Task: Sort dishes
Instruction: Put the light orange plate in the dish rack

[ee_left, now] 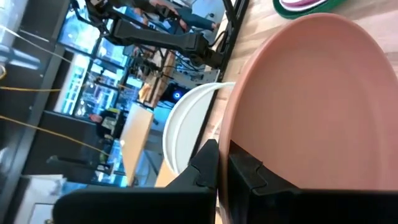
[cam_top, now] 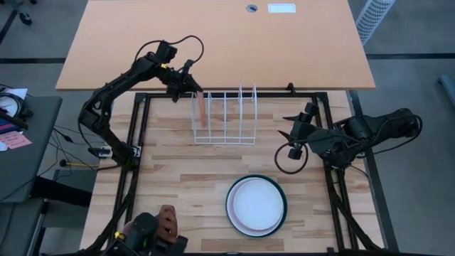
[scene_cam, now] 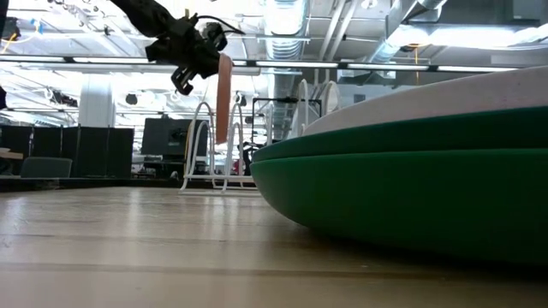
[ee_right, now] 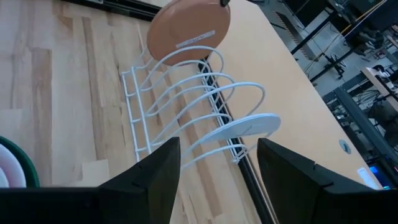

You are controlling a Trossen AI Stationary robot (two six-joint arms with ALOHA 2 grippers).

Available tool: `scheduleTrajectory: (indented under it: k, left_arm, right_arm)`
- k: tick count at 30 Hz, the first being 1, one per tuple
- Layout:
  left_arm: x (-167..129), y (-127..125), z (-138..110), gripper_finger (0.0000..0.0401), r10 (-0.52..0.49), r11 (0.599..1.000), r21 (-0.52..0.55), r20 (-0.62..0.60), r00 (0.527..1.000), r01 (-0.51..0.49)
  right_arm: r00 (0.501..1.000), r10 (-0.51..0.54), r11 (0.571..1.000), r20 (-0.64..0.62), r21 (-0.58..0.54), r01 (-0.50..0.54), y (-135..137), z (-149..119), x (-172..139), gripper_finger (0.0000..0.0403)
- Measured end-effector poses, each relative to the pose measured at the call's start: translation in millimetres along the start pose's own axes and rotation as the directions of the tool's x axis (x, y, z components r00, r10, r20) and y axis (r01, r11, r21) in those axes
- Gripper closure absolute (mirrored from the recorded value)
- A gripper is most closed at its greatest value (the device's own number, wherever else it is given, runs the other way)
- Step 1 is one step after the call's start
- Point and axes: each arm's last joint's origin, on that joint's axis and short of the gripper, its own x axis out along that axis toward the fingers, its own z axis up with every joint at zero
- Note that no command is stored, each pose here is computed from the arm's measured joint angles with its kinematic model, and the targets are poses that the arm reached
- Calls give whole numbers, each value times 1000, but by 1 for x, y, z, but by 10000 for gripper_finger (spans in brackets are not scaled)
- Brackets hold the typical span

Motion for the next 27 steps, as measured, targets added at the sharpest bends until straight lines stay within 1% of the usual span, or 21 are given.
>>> scheduleTrajectory:
  k: [6,11,16,23,27]
  left_arm:
    - [-1,-7,3,398,-32,998,-46,16,999,33]
    - [0,-10,2,388,-56,996,-65,-7,998,56]
    - [3,-10,3,388,-85,993,-81,-40,996,82]
    - [14,-11,5,388,-174,981,-110,-130,976,161]
    - [20,-11,8,388,-198,977,-107,-132,971,184]
  right_arm:
    - [1000,1,1000,1,-1,-1,0,0,0,186]
    - [1000,2,1000,1,-2,-2,0,0,0,186]
    - [1000,1,1000,6,-9,-1,0,1,0,186]
    - [1000,2,1000,31,-13,-1,0,4,0,186]
    - [999,2,1000,33,-17,-2,0,4,0,186]
